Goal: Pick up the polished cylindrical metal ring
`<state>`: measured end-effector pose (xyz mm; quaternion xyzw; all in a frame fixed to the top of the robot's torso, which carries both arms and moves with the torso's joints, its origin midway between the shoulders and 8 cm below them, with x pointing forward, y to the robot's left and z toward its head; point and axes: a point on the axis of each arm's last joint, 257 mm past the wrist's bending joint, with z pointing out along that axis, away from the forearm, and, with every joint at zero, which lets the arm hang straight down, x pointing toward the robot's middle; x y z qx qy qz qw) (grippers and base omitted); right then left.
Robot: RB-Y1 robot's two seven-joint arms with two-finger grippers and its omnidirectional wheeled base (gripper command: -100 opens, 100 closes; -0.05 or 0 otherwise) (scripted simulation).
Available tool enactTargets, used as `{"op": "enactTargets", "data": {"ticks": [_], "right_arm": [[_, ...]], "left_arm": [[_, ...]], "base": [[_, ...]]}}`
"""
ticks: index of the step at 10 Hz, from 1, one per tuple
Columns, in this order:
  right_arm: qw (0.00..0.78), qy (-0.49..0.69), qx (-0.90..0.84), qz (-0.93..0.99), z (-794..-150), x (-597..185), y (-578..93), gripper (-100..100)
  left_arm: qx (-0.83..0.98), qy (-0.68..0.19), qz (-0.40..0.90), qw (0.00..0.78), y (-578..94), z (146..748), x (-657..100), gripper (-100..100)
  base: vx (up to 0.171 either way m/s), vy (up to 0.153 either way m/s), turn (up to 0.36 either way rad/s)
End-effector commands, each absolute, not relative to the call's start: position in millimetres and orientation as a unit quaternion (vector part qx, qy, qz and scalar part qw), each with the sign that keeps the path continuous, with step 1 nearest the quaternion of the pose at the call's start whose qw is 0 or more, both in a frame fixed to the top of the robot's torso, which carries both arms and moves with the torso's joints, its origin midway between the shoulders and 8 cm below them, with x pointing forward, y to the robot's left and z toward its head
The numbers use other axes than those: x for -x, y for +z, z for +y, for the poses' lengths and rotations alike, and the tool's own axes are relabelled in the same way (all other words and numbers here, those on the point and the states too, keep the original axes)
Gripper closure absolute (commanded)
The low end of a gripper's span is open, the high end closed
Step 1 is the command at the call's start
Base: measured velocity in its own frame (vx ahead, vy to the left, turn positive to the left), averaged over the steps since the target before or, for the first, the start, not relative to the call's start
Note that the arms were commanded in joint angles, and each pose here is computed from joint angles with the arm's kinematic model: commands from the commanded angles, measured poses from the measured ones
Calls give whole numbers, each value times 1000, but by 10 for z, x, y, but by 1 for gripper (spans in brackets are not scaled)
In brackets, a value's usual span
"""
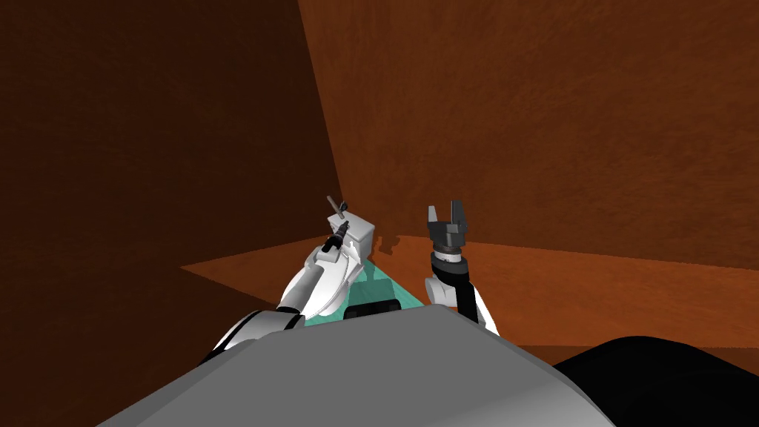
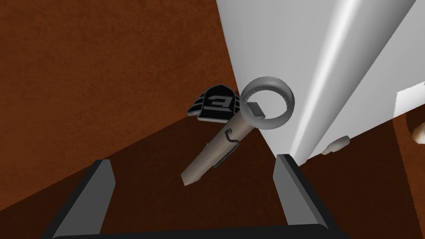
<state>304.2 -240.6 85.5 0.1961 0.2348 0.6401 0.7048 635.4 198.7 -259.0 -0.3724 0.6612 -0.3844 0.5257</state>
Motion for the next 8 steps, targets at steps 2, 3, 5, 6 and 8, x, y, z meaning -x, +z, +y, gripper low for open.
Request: {"op": "enactTargets", "data": {"ticks": [2,3,5,6,8], "right_arm": [[705,640,-196,235,-2406,-3042,855,0],[705,640,-196,235,-2406,-3042,855,0],[705,640,-196,235,-2406,-3042,855,0],[705,640,-196,235,-2406,-3042,855,0],[705,640,-196,235,-2406,-3042,855,0]], "left_arm": [[377,-367,679,512,-2731,1967,-6427,-100],[374,-361,687,508,-2707,1912,-6504,-100],[376,-346,701,498,-2818,1900,-6544,-100],[380,-341,704,494,-2890,1923,-6526,-100],[381,-328,716,485,-2962,1907,-6564,-100]], "base": [[-14,22,-46],[-9,25,-69],[-8,25,-68],[-10,25,-46],[-10,27,-63]]}}
